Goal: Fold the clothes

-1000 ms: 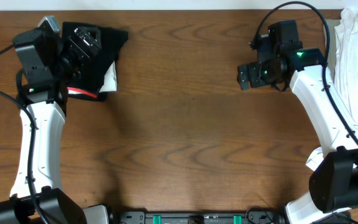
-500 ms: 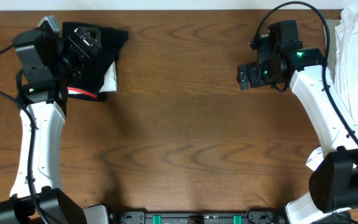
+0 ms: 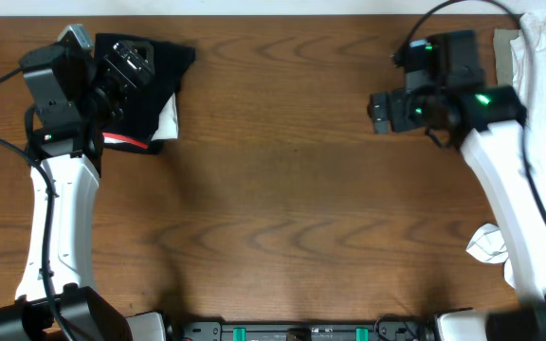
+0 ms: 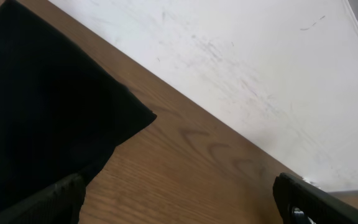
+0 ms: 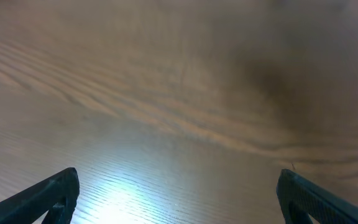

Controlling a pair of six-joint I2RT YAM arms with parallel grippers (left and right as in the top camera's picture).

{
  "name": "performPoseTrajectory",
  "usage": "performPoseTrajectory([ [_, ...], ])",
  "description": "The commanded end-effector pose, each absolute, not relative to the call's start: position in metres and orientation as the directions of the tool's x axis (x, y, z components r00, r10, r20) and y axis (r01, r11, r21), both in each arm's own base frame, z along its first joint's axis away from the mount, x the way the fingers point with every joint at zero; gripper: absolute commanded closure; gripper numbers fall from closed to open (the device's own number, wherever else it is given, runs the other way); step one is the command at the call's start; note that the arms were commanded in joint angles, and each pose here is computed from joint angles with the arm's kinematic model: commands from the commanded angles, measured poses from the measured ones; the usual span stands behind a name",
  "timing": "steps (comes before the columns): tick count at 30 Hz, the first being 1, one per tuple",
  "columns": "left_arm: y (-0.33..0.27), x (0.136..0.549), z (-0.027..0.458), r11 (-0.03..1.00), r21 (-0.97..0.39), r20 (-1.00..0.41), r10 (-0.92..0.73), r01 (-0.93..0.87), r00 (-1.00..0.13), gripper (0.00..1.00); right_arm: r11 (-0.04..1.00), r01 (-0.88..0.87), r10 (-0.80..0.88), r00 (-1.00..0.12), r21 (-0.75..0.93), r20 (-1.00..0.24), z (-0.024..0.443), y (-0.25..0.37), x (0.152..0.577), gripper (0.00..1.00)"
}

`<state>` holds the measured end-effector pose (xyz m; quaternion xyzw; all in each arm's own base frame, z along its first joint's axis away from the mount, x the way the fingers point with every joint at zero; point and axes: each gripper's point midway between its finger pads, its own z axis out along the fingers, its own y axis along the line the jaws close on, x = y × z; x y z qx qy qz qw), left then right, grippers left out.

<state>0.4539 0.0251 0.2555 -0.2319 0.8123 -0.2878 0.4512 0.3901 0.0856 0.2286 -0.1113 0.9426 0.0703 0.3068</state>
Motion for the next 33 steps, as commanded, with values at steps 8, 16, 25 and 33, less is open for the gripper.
performPoseTrajectory([
  [8, 0.027, 0.457, 0.257, 0.734, -0.669, -0.610, -0.632, -0.118, -0.479, 0.02, 0.957, -0.288, -0.119, -0.516, 0.041, -0.848, 0.360, 0.082, 0.320, 0.01],
  [16, 0.027, 0.457, 0.257, 0.734, -0.669, -0.610, -0.632, -0.118, -0.479, 0.02, 0.955, -0.295, -0.074, -0.291, 0.015, -0.954, 0.430, 0.067, 0.248, 0.01],
  [25, 0.027, 0.457, 0.257, 0.734, -0.669, -0.610, -0.632, -0.118, -0.479, 0.02, 0.956, -0.294, -0.032, -0.081, -0.007, -0.996, 0.470, 0.049, 0.158, 0.01],
  [33, 0.027, 0.457, 0.257, 0.734, -0.669, -0.610, -0.632, -0.118, -0.479, 0.02, 0.957, -0.290, -0.030, -0.075, -0.007, -0.997, 0.452, 0.038, 0.104, 0.01],
])
